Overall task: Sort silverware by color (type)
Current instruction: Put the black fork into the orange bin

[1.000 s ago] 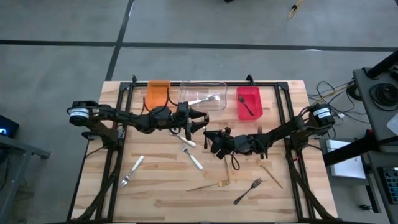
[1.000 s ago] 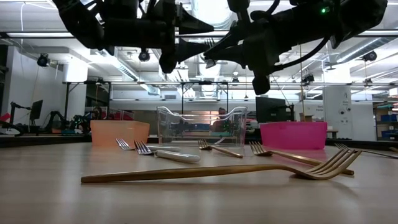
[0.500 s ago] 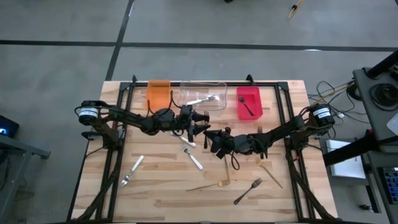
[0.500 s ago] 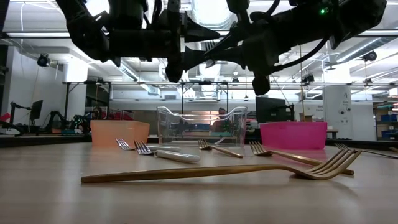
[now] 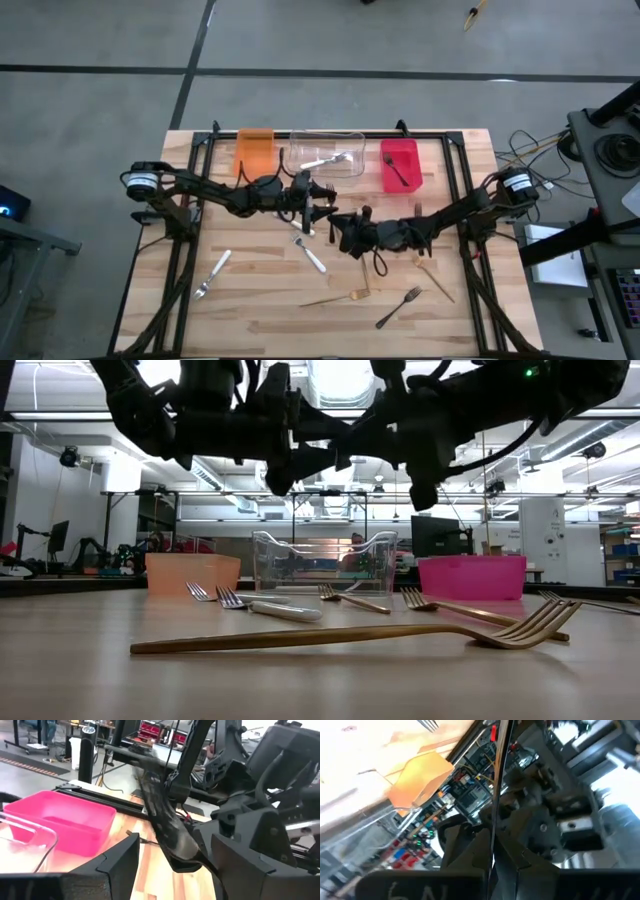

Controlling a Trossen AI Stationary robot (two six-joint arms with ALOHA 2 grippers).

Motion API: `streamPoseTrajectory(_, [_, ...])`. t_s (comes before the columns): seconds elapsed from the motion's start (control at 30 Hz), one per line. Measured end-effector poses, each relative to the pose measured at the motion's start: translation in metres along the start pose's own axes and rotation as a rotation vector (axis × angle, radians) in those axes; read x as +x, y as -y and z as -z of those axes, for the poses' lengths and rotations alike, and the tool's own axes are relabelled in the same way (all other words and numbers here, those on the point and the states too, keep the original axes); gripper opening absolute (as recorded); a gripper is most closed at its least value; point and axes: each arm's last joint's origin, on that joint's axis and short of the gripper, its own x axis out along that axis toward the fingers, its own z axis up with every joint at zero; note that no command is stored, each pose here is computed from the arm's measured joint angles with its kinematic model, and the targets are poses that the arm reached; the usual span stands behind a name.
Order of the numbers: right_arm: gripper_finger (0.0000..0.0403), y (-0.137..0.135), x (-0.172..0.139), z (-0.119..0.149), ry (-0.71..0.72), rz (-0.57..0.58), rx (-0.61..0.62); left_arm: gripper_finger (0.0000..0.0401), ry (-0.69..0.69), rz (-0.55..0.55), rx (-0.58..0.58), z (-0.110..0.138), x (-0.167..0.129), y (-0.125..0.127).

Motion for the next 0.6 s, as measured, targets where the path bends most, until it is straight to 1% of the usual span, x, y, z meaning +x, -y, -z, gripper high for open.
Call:
streamPoseTrajectory(0.13, [0.0008, 0.000, -0.001, -0.005, 0.015, 0.001, -0.091, 0.0227, 0.034, 0.018, 0.002, -0.003, 0.000, 0.001])
streamPoseTrajectory(0.23, [0.0008, -0.002, 0.000, -0.008, 0.021, -0.004, -0.095, 0.0224, 0.058, 0.069, 0.006, -0.007, 0.000, 0.003])
streamPoseTrajectory(0.3, [0.0008, -0.003, 0.001, -0.010, 0.026, -0.009, -0.097, 0.0215, 0.055, 0.078, 0.007, -0.006, 0.000, 0.004])
streamPoseTrajectory(0.47, [0.0008, -0.004, 0.002, -0.012, 0.026, -0.010, -0.096, 0.0169, 0.046, 0.080, 0.005, -0.006, 0.000, 0.004])
streamPoseTrajectory(0.6, [0.0008, -0.004, 0.002, -0.012, 0.026, -0.008, -0.094, 0.0111, 0.046, 0.076, 0.000, -0.006, 0.000, 0.003])
